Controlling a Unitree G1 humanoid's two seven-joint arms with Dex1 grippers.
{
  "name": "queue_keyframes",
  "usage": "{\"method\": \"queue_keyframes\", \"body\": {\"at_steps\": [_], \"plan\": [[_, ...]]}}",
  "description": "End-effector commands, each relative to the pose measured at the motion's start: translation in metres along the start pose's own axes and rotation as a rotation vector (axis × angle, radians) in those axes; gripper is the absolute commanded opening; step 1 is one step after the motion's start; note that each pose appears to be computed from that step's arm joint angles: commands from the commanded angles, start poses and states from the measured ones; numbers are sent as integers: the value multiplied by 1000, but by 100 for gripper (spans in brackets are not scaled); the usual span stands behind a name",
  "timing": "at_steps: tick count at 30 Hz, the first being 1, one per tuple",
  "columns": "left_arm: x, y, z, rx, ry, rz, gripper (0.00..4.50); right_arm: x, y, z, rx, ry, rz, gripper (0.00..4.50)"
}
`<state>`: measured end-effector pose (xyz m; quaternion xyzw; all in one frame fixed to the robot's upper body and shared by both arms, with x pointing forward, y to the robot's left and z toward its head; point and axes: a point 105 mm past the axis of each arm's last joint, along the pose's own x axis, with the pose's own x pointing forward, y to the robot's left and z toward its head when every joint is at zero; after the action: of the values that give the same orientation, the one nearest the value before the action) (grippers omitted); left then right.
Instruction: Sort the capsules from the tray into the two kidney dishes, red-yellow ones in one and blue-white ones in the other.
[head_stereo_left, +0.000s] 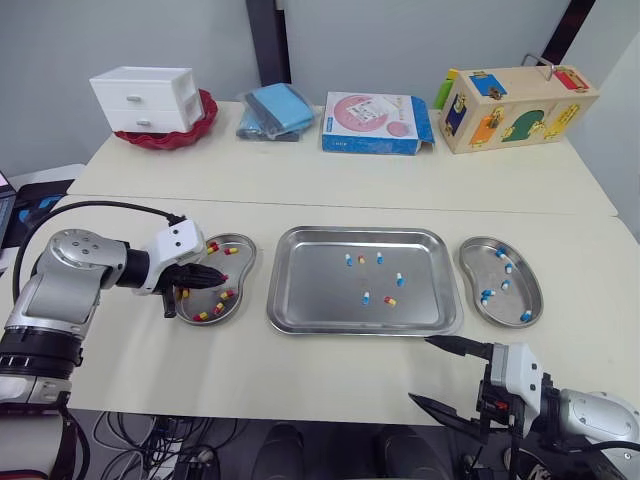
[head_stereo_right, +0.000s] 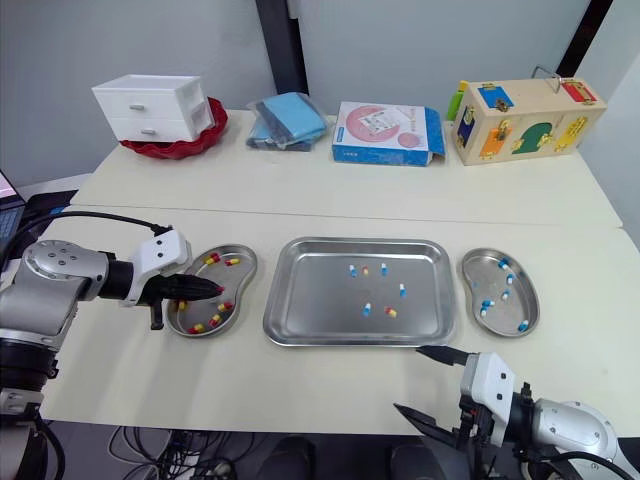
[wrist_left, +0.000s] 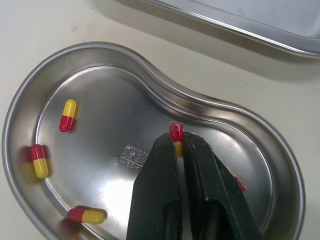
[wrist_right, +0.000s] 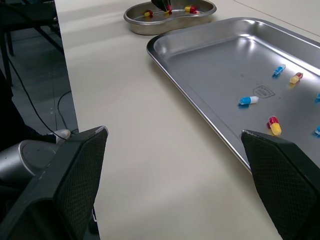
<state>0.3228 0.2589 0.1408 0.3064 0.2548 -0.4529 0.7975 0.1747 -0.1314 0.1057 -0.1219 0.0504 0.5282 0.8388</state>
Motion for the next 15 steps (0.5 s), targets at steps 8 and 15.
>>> {"method": "queue_keyframes", "body": {"at_steps": [8, 15], "plan": [[-12, 12, 10, 15, -18, 44, 351, 0, 1, 4, -9, -23, -5, 450], [-39, 28, -9, -65, 21, 139, 448, -15, -4, 4, 10, 3, -34, 450]]}}
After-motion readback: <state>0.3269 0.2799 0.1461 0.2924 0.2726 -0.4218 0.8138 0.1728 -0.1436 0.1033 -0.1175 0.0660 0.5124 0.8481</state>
